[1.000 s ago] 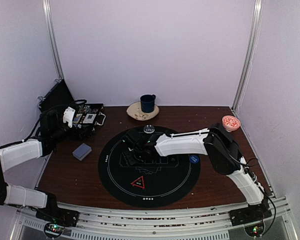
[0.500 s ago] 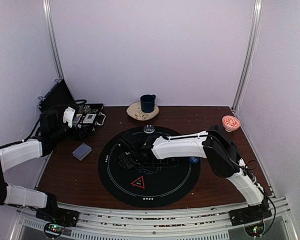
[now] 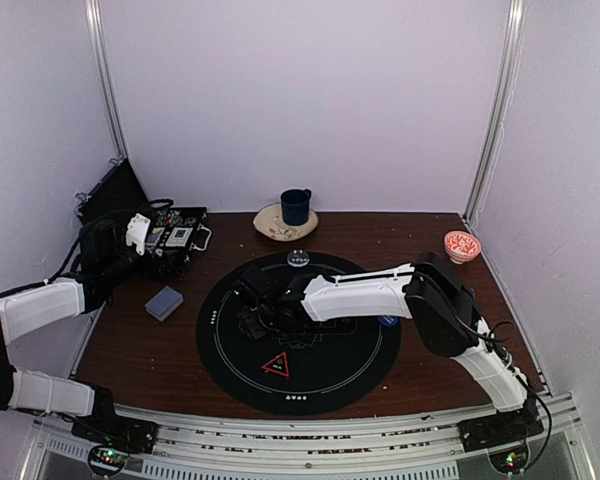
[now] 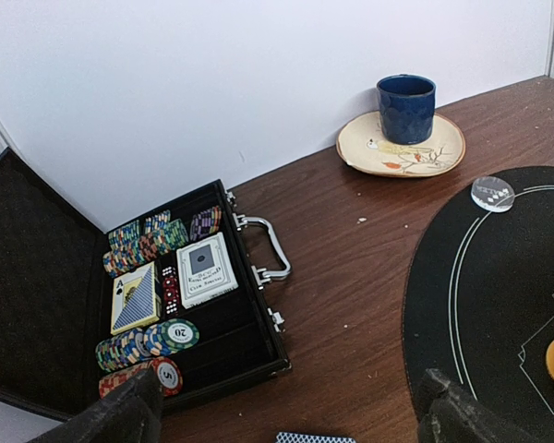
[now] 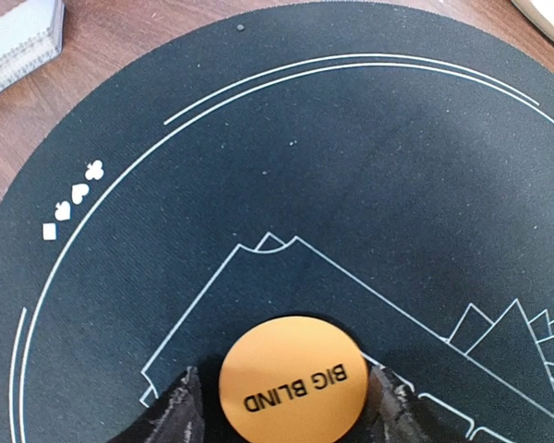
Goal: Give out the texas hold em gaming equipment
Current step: Pick up the big blind button from the poker table mat.
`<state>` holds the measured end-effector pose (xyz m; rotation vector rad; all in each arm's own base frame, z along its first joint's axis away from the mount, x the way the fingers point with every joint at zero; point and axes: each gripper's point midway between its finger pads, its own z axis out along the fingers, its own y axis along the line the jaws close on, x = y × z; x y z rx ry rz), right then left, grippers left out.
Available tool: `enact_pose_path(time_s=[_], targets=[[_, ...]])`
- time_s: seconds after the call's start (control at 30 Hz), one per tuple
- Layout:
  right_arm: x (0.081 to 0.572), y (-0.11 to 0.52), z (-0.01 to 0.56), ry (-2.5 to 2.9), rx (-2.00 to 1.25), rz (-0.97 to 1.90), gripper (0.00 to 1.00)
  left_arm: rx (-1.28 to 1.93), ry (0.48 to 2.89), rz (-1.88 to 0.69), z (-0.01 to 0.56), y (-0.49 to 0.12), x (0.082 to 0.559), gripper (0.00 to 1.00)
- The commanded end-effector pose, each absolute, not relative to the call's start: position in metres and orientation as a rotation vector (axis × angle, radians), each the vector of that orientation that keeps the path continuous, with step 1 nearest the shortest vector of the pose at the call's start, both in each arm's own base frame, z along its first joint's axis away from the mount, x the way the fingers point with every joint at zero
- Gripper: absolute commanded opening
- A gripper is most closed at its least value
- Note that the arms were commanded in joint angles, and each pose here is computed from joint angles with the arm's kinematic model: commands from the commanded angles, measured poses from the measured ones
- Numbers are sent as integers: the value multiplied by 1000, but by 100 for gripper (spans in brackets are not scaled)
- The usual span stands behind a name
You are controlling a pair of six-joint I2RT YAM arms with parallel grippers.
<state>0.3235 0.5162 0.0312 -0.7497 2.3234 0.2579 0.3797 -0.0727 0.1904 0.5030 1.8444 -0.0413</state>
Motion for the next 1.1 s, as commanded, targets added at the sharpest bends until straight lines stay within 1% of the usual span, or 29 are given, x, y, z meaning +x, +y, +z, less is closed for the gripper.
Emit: enact_pose_path(time_s=[0.0,0.17,0.37,0.53,0.63,1.07], targets=[[318,503,-10,2373,-779,162,59,479,1793,-30,206,-70,383,98],[321,503,-12,2365,-757,156,58,481,1796,-33,204,-70,383,98],[325,503,-10,2339,-748,161,50,482,1800,-34,203,-70,384,98],[325,506,-6,2328,-756,172,47,481,1798,-35,204,-70,384,98],[324,508,-2,2321,-757,189,44,480,1801,-35,203,-70,384,98],[325,527,29,2247,-790,261,45,459,1801,-20,204,-67,385,98]])
